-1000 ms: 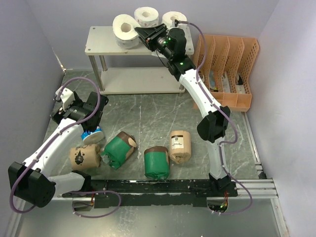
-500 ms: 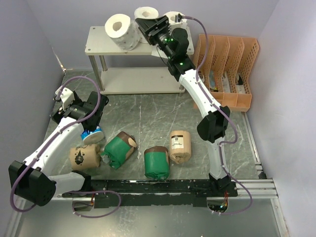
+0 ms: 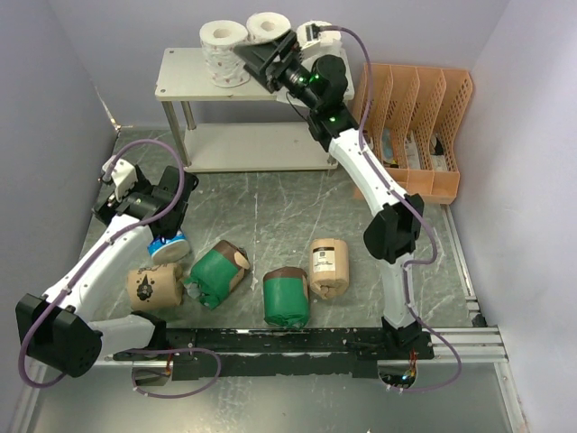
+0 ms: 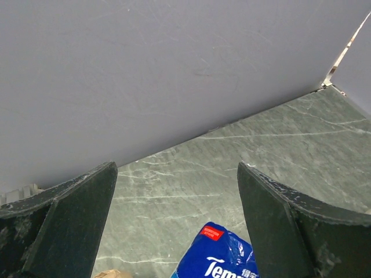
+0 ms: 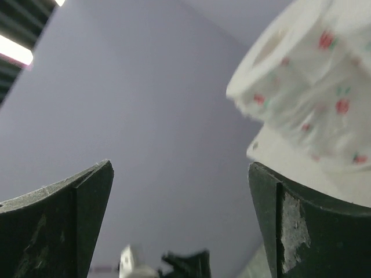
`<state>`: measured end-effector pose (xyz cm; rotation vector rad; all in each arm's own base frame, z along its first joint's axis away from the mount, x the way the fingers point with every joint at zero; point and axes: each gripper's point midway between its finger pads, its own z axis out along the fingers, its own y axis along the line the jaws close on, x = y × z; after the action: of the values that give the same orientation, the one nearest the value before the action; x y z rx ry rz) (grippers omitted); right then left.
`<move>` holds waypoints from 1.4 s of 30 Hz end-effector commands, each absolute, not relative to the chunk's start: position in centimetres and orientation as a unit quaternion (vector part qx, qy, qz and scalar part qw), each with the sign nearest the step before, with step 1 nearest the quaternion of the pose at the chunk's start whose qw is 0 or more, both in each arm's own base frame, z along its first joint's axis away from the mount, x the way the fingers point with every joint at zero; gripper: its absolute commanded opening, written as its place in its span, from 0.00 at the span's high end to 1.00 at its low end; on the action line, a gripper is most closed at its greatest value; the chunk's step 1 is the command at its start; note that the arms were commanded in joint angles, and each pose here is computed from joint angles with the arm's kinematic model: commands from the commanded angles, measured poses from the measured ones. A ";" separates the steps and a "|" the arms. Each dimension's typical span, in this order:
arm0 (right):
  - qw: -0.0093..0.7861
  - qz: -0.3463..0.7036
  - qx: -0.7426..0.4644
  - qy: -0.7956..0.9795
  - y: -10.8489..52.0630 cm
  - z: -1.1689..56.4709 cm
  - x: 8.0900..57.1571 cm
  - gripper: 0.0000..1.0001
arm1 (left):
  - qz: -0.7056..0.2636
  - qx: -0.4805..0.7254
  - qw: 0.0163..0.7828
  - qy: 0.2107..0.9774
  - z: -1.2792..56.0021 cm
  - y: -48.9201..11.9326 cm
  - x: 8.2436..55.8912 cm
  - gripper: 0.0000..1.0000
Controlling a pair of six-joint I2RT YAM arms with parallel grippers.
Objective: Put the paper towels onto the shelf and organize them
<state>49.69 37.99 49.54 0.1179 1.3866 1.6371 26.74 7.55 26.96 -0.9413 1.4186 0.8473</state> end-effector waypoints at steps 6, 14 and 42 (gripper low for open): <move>0.417 0.582 -0.491 0.496 41.6 45.9 28.4 0.00 | 0.359 -0.386 0.582 0.619 27.2 6.6 28.6 0.04; 0.406 0.192 -0.639 0.625 34.6 27.4 28.2 0.00 | 0.328 -0.434 0.612 0.573 29.3 8.0 25.7 0.04; 0.191 0.230 -0.575 0.761 18.7 16.6 16.3 0.00 | 0.110 -0.138 0.629 0.757 29.3 -1.5 32.5 0.04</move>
<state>18.34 17.13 16.58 -1.4907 2.1520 0.5933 32.64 -1.86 28.07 -0.3126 1.7719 0.2376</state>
